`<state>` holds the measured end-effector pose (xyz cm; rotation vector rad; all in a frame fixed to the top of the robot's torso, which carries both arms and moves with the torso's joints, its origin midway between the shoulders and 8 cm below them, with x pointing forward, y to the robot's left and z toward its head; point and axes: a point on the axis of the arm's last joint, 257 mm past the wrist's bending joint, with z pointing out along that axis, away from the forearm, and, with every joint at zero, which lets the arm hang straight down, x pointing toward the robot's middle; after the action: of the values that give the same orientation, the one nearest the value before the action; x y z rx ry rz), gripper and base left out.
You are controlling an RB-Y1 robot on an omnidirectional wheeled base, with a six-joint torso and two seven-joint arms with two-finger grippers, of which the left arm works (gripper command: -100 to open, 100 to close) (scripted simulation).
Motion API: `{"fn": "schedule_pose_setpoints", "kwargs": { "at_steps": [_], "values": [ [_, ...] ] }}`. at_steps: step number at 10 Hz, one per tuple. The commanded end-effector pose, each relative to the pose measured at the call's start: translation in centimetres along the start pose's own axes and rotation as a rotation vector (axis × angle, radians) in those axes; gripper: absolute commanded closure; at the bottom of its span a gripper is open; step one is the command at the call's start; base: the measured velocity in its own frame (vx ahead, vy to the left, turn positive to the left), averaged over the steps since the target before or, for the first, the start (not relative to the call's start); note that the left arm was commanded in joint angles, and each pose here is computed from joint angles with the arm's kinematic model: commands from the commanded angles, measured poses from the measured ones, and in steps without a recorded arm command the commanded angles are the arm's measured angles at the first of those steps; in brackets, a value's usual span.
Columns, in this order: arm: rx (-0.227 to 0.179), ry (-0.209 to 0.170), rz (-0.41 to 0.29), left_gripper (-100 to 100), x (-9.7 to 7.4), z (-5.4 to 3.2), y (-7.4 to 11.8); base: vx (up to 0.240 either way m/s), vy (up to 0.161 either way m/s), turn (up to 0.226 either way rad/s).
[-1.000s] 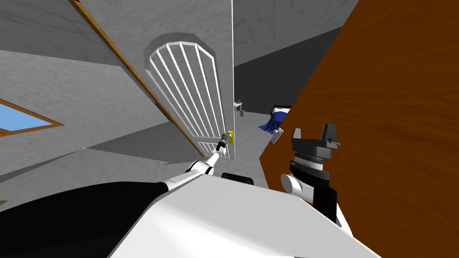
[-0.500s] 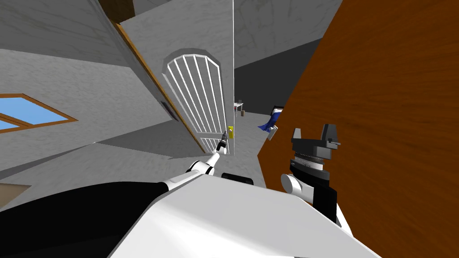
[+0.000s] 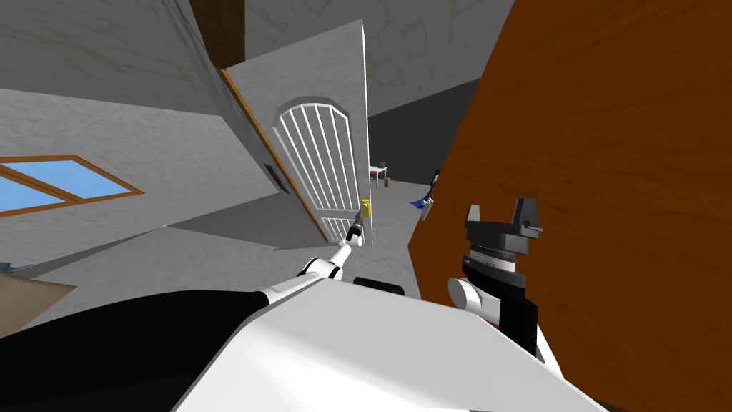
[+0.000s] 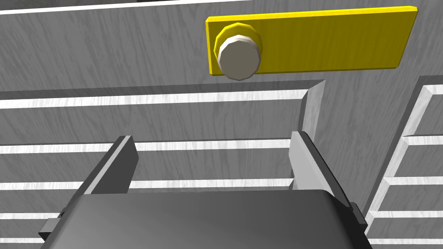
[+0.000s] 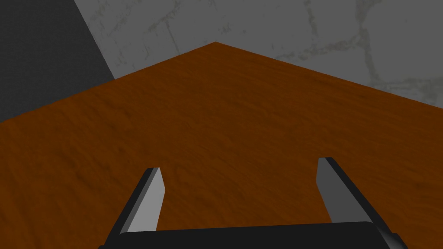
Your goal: Push the door open
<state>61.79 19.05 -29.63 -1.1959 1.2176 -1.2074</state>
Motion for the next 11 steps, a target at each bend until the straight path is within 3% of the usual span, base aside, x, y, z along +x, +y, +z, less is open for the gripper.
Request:
{"fn": "schedule_pose_setpoints", "kwargs": {
  "at_steps": [1,4,9,10,11],
  "values": [
    [0.004,-0.007,0.009,-100,-0.74,0.05,-0.1,0.179,-0.006,-0.028],
    [0.008,-0.017,0.014,-100,-1.48,0.02,-0.13,0.222,-0.002,-0.022],
    [0.01,-0.021,0.006,-100,-1.29,-0.1,-0.05,0.182,0.01,-0.021],
    [0.01,-0.021,0.006,100,-1.29,-0.1,-0.05,-0.007,-0.001,0.005],
    [0.01,-0.021,0.006,100,-1.29,-0.1,-0.05,-0.023,0.0,-0.003]
  ]
}}
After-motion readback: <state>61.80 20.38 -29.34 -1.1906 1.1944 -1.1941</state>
